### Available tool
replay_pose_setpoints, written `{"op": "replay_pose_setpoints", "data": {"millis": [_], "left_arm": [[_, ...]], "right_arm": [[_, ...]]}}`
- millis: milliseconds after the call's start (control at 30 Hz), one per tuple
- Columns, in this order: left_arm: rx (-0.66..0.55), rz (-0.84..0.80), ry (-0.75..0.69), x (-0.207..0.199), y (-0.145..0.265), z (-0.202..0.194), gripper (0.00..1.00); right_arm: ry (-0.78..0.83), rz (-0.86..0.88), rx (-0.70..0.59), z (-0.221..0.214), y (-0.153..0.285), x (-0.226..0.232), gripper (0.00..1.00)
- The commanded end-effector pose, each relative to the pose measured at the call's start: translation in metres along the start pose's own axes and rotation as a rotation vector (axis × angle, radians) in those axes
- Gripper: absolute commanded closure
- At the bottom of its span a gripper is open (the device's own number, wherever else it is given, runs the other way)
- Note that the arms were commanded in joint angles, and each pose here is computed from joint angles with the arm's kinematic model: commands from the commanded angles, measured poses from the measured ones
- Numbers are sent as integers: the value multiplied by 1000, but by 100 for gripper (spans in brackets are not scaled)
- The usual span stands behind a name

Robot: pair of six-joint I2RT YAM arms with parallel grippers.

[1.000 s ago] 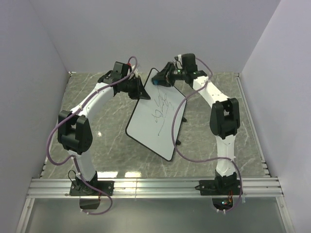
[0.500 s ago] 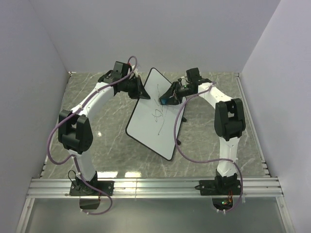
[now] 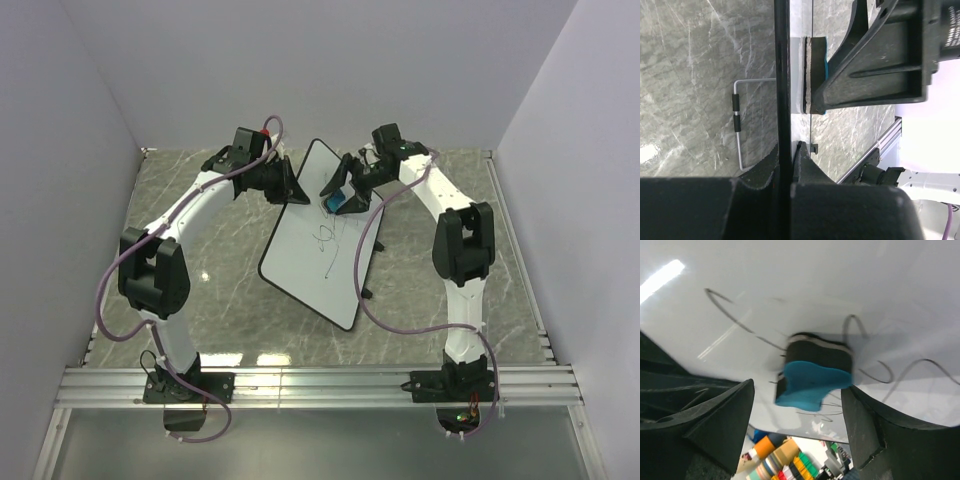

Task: Erase the whiteboard

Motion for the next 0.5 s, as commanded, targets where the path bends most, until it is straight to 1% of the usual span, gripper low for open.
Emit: {"op": "replay_pose_setpoints", "data": {"millis": [0,233,467], "left_arm": [[208,304,-181,46,-47,-62,100],[214,294,-178,45,-46,-63,100],[213,297,-176,45,-45,-64,100]], "right_arm": [[39,-107,-44,-6,1,-13,23],[56,-149,-65,-17,23,-16,24],[44,-101,-71,-14,24,-18,26]]}}
Point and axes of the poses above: each gripper's point midway between its finger pads, its own y axis back along the fingers, its own x axis along the line the jaws close on, z = x × y, the point moved 9 cm from there along y, back along the fingers, and after that the axes turned 7 degrees about y, right-handed, at the moved point
